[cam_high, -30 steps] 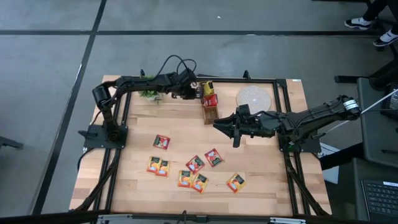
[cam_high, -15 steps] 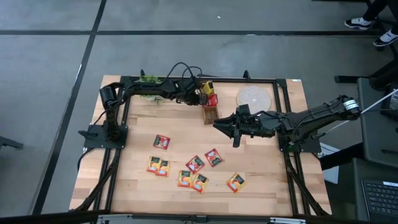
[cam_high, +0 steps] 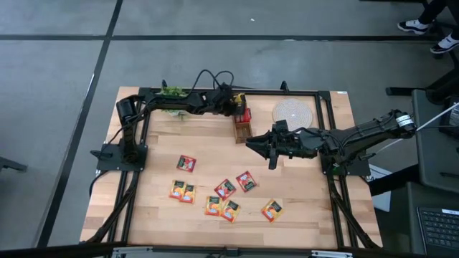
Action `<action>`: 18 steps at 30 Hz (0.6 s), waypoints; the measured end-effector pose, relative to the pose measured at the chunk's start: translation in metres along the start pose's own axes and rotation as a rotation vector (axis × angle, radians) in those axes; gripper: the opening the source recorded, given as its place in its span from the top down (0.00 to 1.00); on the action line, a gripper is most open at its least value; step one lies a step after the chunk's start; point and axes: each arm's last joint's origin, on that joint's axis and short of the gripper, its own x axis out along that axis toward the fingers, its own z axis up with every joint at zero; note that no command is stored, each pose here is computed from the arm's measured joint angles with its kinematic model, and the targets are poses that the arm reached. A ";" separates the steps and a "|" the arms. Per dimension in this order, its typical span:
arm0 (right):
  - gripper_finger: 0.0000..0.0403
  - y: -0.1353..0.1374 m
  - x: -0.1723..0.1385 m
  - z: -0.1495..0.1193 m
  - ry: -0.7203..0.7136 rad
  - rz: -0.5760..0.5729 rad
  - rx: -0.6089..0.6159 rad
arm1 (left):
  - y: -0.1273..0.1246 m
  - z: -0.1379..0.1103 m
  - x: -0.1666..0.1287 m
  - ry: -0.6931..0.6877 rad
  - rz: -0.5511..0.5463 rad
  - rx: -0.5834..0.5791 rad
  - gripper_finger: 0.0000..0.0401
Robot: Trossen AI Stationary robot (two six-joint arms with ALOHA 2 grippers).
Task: Pick & Place Tea
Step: Put the red tea bag into the middle section of the wooden organizer
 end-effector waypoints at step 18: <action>0.69 0.000 0.000 0.000 0.002 -0.002 0.000 | 0.015 -0.001 -0.024 0.040 0.256 0.083 0.99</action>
